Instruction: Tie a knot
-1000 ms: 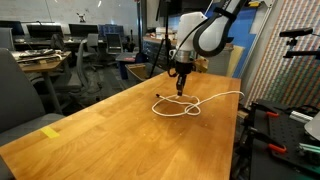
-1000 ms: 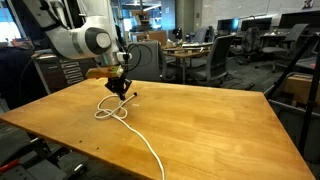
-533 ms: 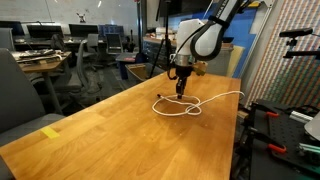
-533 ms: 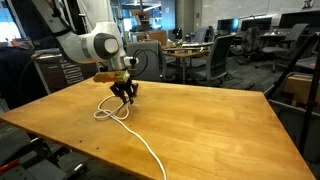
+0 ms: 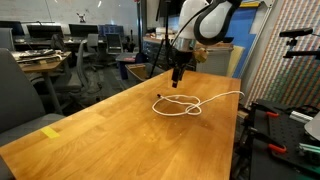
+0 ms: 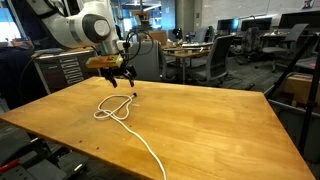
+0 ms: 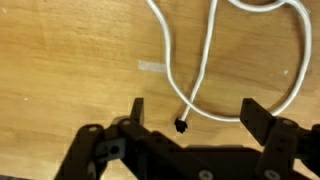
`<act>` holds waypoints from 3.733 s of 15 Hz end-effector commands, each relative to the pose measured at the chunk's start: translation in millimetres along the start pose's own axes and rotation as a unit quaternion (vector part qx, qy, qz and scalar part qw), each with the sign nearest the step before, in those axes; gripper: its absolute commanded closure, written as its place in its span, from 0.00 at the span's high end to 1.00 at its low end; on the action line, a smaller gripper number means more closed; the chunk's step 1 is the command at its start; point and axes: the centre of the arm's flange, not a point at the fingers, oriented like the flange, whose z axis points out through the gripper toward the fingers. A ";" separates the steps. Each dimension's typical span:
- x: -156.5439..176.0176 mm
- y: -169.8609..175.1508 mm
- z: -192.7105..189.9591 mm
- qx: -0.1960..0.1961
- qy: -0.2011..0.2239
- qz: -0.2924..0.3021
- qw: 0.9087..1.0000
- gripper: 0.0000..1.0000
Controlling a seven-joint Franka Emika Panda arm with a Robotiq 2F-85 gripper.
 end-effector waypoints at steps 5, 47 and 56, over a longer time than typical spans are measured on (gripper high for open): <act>43.2 -21.1 25.7 0.035 0.010 -0.037 0.999 0.99; 245.0 -59.7 -182.0 -0.060 0.193 -0.086 0.976 0.10; 226.4 -68.6 -165.8 -0.049 0.163 -0.084 0.982 0.37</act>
